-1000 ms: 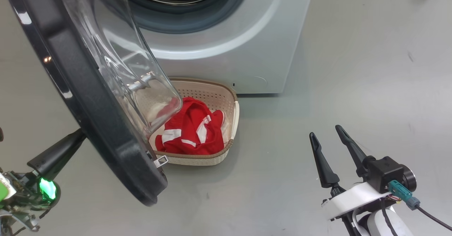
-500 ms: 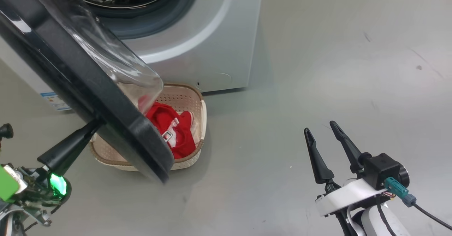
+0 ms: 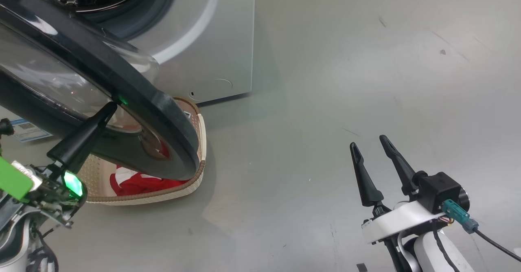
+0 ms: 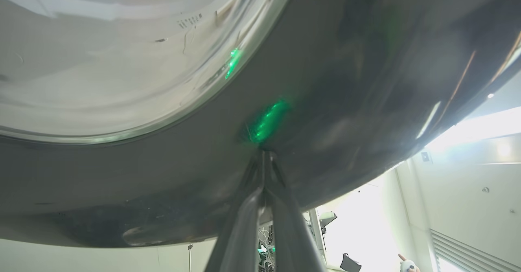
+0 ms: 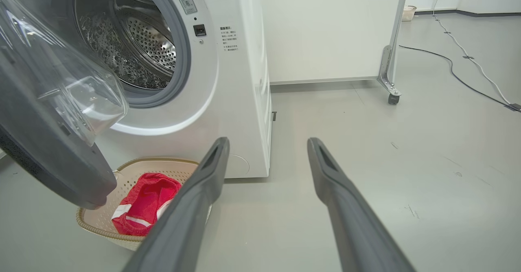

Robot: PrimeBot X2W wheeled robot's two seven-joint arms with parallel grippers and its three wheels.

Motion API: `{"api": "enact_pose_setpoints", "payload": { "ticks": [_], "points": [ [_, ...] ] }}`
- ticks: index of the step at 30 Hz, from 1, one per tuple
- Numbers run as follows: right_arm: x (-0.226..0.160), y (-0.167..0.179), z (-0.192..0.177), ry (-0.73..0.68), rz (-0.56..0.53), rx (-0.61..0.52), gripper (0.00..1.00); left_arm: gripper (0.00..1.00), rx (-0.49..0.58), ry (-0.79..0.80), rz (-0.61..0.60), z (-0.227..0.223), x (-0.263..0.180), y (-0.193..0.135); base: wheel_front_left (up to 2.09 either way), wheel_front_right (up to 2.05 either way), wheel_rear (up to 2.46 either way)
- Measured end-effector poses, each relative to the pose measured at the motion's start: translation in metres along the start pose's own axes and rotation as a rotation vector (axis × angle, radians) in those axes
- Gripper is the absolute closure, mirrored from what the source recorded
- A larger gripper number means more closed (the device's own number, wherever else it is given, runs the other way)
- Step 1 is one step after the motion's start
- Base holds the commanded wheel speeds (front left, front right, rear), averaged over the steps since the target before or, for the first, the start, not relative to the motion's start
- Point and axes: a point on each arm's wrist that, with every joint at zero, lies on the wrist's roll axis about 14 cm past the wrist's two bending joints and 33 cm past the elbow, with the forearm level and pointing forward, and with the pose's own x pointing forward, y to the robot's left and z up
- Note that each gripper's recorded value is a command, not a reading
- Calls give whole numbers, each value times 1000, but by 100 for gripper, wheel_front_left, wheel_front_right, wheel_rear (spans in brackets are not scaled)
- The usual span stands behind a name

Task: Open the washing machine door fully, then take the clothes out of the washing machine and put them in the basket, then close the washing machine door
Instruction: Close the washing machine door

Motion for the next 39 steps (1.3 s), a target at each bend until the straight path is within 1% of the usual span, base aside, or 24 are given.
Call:
{"api": "enact_pose_setpoints", "payload": {
  "ticks": [3,10,18,21,25,28,39],
  "points": [
    [1,-4,1,-3,-13,-2,0,100,11,1,11,0,12,5,0,0,0],
    [0,-12,-2,2,-43,5,0,100,-15,-62,-12,12,35,10,0,0,0],
    [1,-20,-3,8,-64,4,0,100,-10,-131,12,26,56,24,0,0,0],
    [3,-23,-4,11,-73,7,0,100,11,-149,26,31,65,29,0,0,0],
    [5,-27,-5,15,-84,5,0,100,10,-171,22,34,78,34,0,0,0],
    [5,-31,-8,24,-95,3,0,100,39,-182,36,37,89,39,0,0,0],
    [7,-37,-13,40,-110,4,0,100,46,-208,38,38,126,51,0,0,0]
  ]
}}
